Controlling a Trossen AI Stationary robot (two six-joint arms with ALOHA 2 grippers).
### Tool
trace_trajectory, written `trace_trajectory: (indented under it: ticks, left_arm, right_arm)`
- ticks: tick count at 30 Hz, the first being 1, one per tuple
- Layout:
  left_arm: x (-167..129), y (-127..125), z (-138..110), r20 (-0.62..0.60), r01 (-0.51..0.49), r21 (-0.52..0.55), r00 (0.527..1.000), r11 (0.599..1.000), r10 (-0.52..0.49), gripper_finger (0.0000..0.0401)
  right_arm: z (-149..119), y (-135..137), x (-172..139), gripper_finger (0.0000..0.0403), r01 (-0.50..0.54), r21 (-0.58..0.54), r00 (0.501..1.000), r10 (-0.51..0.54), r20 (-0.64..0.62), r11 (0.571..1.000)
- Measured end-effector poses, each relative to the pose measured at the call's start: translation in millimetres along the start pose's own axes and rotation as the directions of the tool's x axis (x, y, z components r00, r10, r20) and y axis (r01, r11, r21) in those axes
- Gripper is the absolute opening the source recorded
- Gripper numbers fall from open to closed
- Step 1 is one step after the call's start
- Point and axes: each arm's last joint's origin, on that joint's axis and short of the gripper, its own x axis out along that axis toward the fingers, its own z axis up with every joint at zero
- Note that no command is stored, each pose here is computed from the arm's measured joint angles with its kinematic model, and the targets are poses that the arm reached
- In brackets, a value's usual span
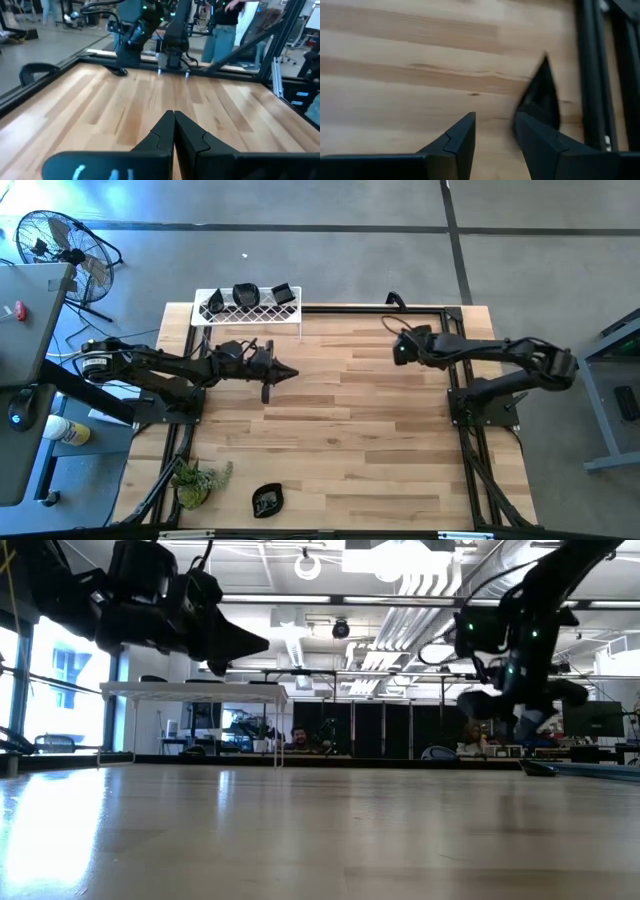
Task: Pick & Place Mini shaped plates
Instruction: Stack the drop-shaped plate on top of the drop-shaped plates on the shelf
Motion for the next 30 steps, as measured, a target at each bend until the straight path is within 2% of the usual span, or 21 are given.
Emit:
trace_trajectory:
  ticks: [5,9,16,30]
  left_arm:
    - [0.0,0.2,-2.0,-0.019,-0.002,-0.011,1.000,1.000,0.002,0.0000]
    - [0.1,0.2,-1.9,-0.018,-0.002,-0.011,1.000,1.000,0.001,0.0000]
    - [-0.1,-1.1,-5.4,-0.056,0.047,-0.047,0.997,0.998,-0.050,0.0000]
    - [-0.3,-1.8,-7.2,-0.075,0.068,-0.078,0.994,0.995,-0.074,0.0000]
  right_arm:
    - [-2.8,-17.3,19.5,0.0122,0.068,0.084,0.997,-0.066,-0.027,0.994]
    - [-9.1,-25.7,29.0,0.0108,0.092,0.103,0.995,-0.087,-0.050,0.990]
    - [-17.8,-28.5,41.3,0.0084,0.020,0.121,0.998,-0.013,-0.055,0.992]
    - [-21.2,-28.8,42.6,0.0055,-0.009,0.072,0.996,0.015,-0.088,0.997]
